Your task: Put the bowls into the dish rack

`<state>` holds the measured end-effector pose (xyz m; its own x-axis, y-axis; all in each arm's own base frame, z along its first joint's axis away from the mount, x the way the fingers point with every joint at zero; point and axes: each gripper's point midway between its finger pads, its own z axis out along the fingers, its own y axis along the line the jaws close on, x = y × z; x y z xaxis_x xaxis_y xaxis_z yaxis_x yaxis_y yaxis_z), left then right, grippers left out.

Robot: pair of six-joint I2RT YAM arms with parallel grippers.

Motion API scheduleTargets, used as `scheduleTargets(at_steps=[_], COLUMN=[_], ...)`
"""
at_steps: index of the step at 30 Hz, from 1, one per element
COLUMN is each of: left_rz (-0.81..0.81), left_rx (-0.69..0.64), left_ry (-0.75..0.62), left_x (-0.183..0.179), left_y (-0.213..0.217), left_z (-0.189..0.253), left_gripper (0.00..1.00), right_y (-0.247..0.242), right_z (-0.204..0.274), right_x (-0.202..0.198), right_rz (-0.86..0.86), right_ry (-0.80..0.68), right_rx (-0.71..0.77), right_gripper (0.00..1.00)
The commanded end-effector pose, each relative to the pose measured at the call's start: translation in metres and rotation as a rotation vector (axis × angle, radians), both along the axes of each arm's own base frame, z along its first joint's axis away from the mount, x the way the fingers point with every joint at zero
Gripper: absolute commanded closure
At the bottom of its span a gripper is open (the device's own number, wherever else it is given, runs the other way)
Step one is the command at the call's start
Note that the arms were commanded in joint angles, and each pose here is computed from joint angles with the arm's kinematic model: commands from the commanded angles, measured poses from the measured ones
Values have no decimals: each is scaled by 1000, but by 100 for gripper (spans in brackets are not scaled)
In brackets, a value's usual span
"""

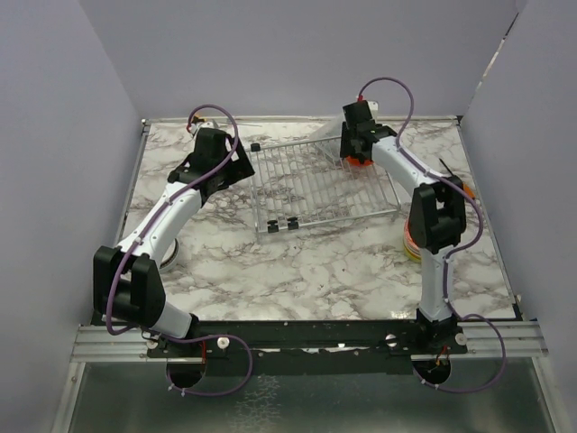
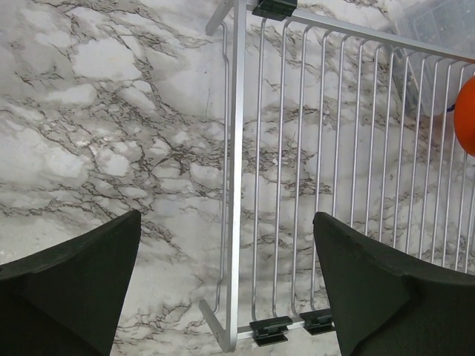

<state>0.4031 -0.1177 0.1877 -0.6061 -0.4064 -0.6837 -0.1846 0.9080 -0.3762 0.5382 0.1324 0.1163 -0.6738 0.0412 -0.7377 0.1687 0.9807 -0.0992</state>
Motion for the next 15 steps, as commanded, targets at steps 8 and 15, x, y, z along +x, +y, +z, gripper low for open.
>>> scheduleTargets(at_steps=[8,15], left_rz=[-138,-177], left_rx=[-20,-32], left_ry=[-104,-113], left_x=[15,17], left_y=[-18,-25], left_z=[53,57], left_gripper=[1,1], right_y=[-89,-150], right_z=[106,95], right_x=[-93,-185], right_rz=[-180,-438], right_ry=[-23,97], right_rx=[260,244], right_gripper=[24,21])
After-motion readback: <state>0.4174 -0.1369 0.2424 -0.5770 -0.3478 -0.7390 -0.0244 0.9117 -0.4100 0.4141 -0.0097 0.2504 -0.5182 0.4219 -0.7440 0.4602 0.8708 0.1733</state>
